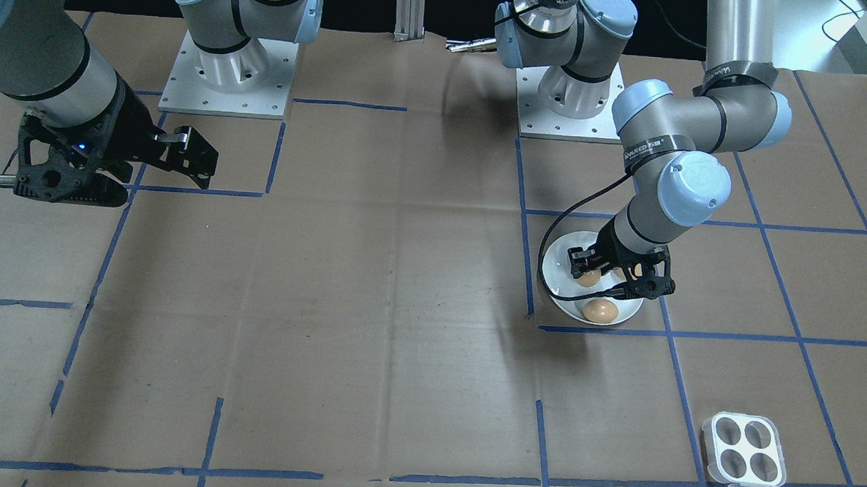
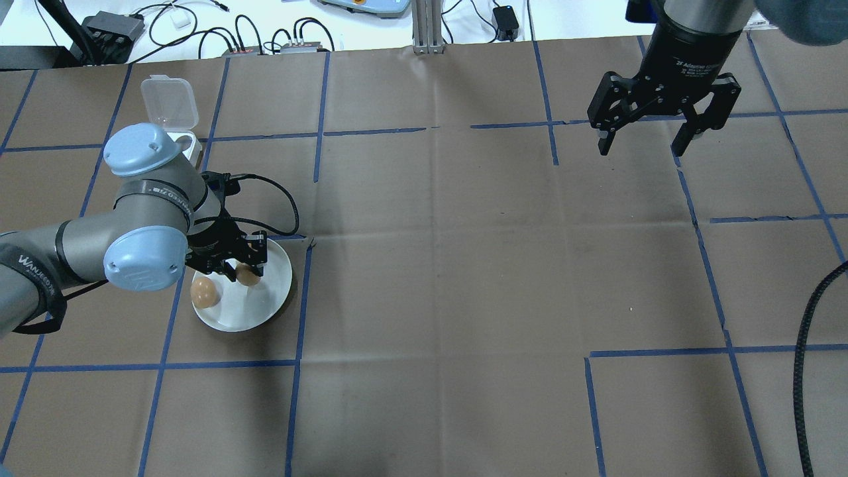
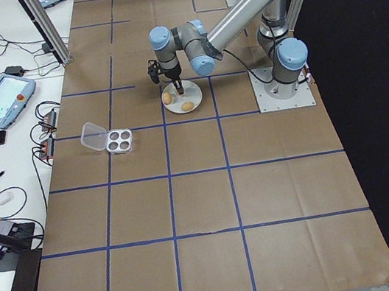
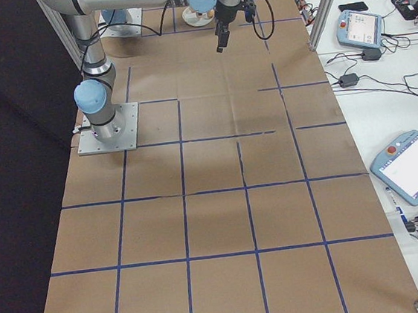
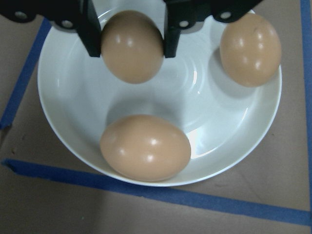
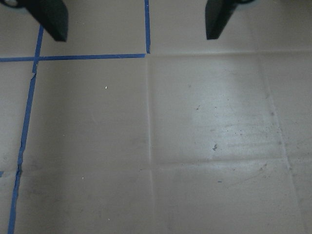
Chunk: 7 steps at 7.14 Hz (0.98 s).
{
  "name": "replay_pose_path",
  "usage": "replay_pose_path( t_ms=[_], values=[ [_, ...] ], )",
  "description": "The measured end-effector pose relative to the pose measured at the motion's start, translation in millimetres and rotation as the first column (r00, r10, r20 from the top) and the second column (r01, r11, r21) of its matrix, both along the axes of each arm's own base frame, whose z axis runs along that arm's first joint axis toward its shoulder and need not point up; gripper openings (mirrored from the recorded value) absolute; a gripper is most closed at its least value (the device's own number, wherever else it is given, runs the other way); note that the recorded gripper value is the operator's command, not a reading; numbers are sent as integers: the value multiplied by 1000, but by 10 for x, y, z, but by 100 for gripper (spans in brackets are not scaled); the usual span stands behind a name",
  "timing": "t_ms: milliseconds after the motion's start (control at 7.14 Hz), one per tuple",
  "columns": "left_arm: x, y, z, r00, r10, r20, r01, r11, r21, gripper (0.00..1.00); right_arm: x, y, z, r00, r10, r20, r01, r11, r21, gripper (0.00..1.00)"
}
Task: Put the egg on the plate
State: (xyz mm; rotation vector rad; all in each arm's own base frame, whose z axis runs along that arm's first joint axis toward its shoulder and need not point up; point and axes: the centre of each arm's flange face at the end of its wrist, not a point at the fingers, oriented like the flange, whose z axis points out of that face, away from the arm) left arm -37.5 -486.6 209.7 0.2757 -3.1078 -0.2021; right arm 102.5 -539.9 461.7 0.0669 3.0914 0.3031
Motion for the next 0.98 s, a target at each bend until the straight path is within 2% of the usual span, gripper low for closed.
replay_pose_path(
  t_ms=[140,420,560,840,980],
  values=[
    [-6,9,13,1000,1,1,-1,1000,-3,99,0,0,-1,1000,0,0,0,1000,0,100],
    [-7,8,95,1000,3,6,-2,1000,-20,99,0,-1,0,1000,0,0,0,1000,0,100],
    [-6,11,241,1000,3,13,-2,999,-48,99,0,-1,2,1000,0,0,0,1000,-1,100],
    [10,-59,750,1000,4,24,-2,994,-108,99,0,0,1,1000,0,0,0,1000,0,100],
    [15,-162,1107,1000,8,22,-5,993,-116,99,0,0,1,1000,0,0,0,1000,0,100]
  ],
)
